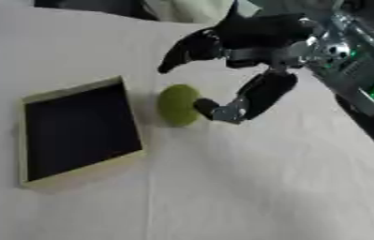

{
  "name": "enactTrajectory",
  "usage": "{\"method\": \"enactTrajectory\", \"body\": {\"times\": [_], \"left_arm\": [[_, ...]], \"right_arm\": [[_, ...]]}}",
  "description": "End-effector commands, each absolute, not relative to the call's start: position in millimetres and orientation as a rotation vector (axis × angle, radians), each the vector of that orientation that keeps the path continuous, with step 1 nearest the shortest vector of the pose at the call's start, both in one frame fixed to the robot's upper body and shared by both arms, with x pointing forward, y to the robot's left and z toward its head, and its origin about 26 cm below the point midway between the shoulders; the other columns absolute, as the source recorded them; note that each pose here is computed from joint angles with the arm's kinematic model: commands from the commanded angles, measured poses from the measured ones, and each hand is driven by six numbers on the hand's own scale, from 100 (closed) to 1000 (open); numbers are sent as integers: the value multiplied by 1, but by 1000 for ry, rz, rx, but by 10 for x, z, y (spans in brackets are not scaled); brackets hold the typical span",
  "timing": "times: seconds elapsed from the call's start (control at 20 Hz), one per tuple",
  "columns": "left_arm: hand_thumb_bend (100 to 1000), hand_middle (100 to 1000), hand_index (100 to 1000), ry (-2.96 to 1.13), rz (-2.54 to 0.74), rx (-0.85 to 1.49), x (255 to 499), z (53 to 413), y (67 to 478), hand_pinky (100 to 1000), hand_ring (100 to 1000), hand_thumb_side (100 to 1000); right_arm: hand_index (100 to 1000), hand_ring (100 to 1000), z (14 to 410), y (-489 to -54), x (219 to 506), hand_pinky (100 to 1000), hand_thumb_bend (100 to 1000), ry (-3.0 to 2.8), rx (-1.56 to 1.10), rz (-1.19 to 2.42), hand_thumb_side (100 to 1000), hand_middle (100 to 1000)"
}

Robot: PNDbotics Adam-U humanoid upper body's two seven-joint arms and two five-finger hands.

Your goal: Pick up objects on the table and place them in the box.

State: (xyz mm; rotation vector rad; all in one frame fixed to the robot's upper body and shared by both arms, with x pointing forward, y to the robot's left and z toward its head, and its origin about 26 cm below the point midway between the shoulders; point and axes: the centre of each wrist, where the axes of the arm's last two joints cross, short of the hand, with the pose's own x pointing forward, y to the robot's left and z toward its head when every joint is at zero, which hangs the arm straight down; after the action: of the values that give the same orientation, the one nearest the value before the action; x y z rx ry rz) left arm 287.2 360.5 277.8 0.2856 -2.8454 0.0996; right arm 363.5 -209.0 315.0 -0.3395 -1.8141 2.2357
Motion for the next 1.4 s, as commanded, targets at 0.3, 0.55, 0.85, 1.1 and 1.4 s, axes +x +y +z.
{"method": "enactTrajectory", "body": {"times": [0.3,0.55,0.85,1.1,1.4], "left_arm": [[100,613,660,-2871,75,279,2833,2848,3591,493,690,490],[100,613,660,-2869,73,276,2834,2844,3589,493,690,490],[100,613,659,-2868,71,272,2836,2840,3586,492,691,492],[100,613,659,-2868,71,269,2837,2840,3584,492,691,493],[100,613,659,-2868,68,263,2841,2840,3576,492,692,494]], "right_arm": [[975,907,3133,-2057,3857,845,100,-1769,-443,2129,290,797],[970,900,3031,-2066,4000,850,103,-1748,-511,2096,304,791],[986,930,2902,-2086,4125,876,186,-1720,-556,2116,276,822],[996,950,2838,-2112,4212,890,174,-1706,-569,2114,303,850],[999,954,2737,-2179,4307,894,183,-1664,-580,2090,315,861]]}}
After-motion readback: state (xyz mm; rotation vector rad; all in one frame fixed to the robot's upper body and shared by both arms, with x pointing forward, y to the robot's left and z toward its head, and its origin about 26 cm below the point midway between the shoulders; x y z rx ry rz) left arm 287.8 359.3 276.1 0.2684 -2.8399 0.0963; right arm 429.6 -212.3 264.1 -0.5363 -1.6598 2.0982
